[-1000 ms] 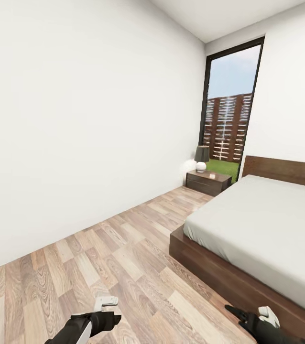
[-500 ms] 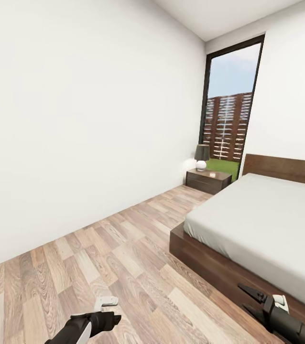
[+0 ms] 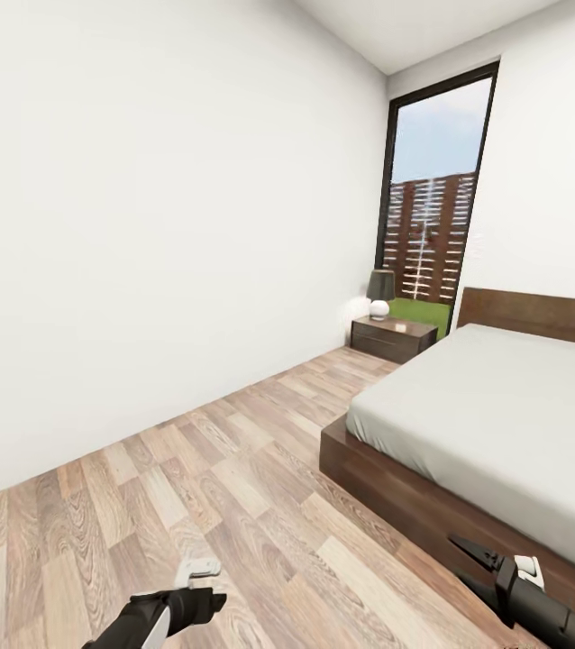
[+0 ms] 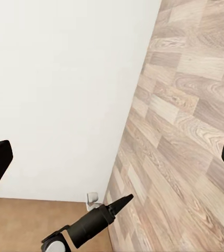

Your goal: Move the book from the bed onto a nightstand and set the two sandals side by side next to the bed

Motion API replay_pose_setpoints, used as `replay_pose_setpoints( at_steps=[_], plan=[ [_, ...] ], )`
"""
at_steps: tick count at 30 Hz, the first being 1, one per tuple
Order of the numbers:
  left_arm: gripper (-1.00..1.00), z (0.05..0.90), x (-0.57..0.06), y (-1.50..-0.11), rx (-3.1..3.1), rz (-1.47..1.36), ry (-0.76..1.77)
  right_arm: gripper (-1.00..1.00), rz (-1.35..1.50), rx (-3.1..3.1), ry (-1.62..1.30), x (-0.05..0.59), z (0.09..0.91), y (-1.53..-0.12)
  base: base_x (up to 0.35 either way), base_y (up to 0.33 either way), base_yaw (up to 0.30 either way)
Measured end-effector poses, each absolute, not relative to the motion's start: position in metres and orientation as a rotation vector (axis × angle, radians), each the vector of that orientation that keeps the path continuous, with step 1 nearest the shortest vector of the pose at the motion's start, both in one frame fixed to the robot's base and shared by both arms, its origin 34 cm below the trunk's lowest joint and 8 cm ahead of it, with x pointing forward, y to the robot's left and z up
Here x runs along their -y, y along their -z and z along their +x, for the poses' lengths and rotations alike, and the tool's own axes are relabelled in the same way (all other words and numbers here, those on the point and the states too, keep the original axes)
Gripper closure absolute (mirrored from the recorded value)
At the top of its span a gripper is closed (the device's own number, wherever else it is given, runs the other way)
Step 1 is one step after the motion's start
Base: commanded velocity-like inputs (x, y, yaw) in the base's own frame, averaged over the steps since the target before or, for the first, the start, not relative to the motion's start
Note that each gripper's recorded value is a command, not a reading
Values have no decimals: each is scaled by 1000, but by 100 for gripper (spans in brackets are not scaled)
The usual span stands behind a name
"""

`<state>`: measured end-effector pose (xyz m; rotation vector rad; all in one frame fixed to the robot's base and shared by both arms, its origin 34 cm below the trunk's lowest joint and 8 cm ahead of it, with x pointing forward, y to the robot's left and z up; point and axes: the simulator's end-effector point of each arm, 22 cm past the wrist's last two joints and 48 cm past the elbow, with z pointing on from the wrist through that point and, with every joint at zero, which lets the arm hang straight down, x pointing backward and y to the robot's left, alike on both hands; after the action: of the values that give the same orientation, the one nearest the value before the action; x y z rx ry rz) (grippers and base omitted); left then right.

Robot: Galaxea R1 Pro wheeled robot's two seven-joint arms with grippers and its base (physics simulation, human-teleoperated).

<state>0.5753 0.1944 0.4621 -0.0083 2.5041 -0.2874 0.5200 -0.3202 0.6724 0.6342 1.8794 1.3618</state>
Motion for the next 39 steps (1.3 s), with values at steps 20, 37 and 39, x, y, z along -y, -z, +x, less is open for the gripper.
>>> replay_pose_setpoints(
  at_steps=[20, 37, 39],
  plan=[
    [-100, 570, -206, -421, -2491, -100, 299, -100, 636, -1882, -1355, 319, 512, -628, 0, 0, 0],
    [-100, 562, -207, -384, -2488, -104, 298, -100, 634, -1879, -1354, 321, 503, -592, 0, 0, 0],
    [-100, 561, -207, -380, -2484, -104, 297, -100, 634, -1879, -1354, 321, 502, -588, 0, 0, 0]
  ],
)
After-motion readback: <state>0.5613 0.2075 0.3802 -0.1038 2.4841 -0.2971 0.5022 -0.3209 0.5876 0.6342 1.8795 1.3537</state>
